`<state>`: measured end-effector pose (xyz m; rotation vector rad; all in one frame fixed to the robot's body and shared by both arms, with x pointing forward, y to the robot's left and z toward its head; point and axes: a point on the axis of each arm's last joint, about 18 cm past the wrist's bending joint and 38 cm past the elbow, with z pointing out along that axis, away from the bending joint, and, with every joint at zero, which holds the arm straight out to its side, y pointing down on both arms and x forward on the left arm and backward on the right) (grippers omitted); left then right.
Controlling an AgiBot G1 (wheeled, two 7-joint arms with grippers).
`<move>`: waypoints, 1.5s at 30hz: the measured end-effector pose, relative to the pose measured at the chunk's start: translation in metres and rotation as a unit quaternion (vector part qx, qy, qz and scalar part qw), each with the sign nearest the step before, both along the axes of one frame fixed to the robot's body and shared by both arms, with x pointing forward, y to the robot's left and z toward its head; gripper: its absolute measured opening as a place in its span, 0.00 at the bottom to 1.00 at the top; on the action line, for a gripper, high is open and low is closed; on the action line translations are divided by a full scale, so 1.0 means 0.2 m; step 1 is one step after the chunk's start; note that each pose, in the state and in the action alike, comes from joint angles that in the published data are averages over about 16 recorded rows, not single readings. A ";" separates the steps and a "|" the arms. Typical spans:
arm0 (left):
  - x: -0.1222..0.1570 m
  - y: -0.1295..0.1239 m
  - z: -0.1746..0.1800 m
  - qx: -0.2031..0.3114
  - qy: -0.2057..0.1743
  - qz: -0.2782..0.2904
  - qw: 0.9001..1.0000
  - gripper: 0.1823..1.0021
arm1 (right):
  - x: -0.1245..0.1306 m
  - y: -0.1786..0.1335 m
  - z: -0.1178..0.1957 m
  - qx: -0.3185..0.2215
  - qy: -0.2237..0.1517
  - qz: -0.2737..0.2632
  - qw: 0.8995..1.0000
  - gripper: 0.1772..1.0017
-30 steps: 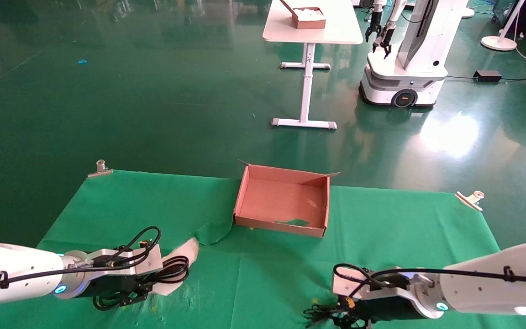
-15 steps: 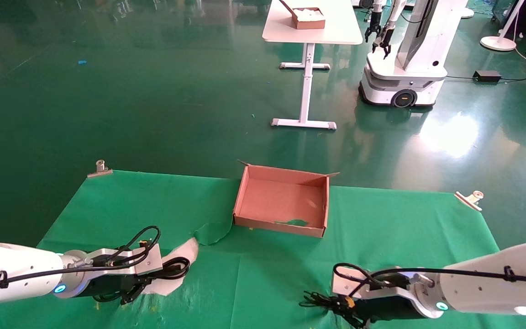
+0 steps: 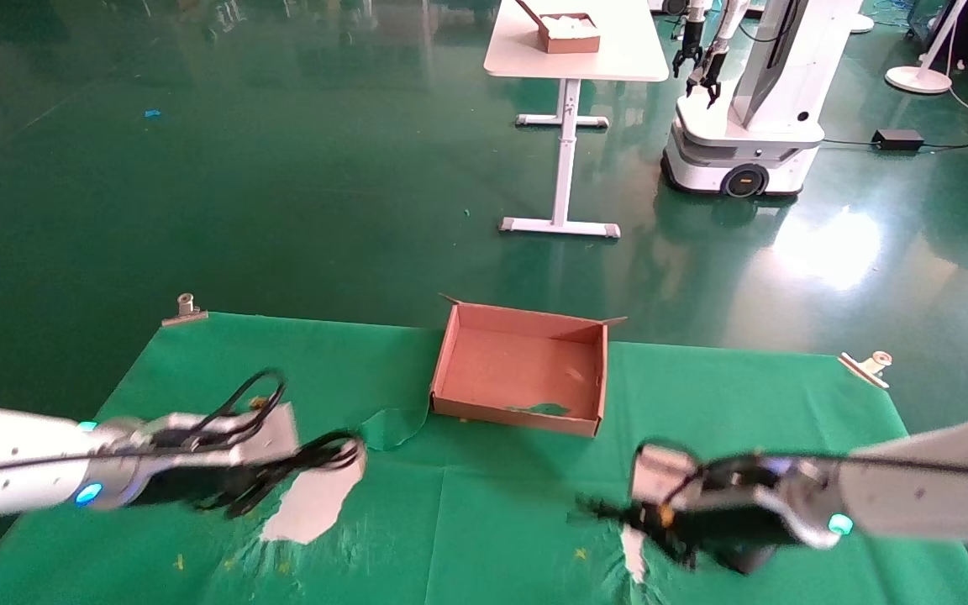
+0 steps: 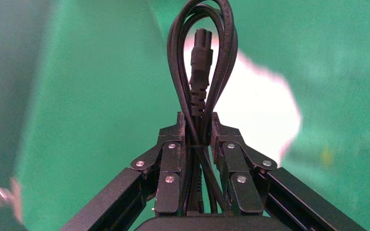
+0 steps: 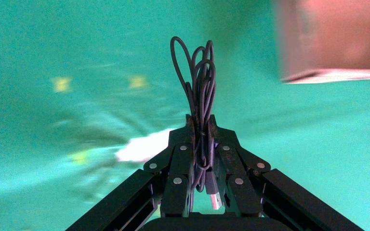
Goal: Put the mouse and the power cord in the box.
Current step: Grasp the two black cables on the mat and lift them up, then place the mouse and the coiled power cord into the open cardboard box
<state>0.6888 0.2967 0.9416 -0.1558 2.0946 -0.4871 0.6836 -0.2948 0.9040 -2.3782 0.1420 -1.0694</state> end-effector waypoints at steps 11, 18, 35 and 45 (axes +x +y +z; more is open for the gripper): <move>0.13 -0.56 0.31 -0.019 -0.114 -0.115 0.987 0.11 | -0.03 -0.29 0.47 0.031 -0.094 -0.080 0.992 0.06; 0.26 -0.84 0.26 0.048 -0.182 -0.152 0.970 0.11 | -0.13 -0.43 0.65 0.044 -0.126 -0.111 0.985 0.05; 0.36 -0.93 0.14 0.132 -0.231 -0.158 0.951 0.15 | -0.27 -0.36 0.74 0.049 -0.144 -0.094 0.984 0.05; 0.41 -0.86 0.18 0.117 -0.231 -0.128 0.957 0.28 | -0.28 -0.27 0.80 0.046 -0.158 -0.065 0.984 0.05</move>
